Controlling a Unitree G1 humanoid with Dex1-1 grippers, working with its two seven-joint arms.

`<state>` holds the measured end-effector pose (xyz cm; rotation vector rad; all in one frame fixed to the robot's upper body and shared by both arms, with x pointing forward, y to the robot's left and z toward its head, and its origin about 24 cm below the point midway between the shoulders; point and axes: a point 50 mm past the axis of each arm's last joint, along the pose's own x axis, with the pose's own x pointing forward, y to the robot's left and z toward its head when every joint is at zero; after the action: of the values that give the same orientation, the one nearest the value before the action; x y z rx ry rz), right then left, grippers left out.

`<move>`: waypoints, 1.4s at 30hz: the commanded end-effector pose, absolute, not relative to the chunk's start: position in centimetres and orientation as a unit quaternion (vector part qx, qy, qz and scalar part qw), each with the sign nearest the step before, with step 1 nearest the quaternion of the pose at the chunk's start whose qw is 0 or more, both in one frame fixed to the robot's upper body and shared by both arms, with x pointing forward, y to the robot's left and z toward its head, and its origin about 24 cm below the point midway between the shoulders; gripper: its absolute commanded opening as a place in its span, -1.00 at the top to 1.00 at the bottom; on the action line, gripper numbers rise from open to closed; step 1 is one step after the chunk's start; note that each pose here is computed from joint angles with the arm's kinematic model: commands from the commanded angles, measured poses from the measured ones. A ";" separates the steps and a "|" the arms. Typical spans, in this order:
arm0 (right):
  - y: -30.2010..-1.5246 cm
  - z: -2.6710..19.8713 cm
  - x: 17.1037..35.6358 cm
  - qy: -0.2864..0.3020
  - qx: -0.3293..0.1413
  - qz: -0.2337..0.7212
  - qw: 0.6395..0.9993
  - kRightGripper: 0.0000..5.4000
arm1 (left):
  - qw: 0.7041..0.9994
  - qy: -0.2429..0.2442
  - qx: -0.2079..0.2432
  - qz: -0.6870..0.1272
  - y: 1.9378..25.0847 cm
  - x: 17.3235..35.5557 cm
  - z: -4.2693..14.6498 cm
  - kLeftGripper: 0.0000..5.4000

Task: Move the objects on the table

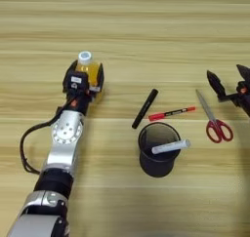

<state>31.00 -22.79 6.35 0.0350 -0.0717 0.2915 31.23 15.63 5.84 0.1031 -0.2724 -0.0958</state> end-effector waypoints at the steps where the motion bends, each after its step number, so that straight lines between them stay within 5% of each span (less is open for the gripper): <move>1: -22.5 6.6 31.3 -0.044 0.021 0.142 0.989 -1.00 | 0.981 -0.173 0.063 -0.066 15.0 32.6 8.1 -0.26; 23: -22.2 7.1 31.5 -0.059 0.031 0.134 0.989 -1.00 | 0.973 -0.134 0.053 -0.180 8.3 34.1 6.8 -0.26; 42: -22.2 7.2 31.5 -0.063 0.034 0.133 0.989 -1.00 | 0.982 -0.070 0.026 -0.175 8.3 33.9 4.3 -0.26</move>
<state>31.16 -22.27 6.34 0.0712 -0.0912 0.2678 33.47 8.37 3.71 0.0675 -0.1288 -0.3556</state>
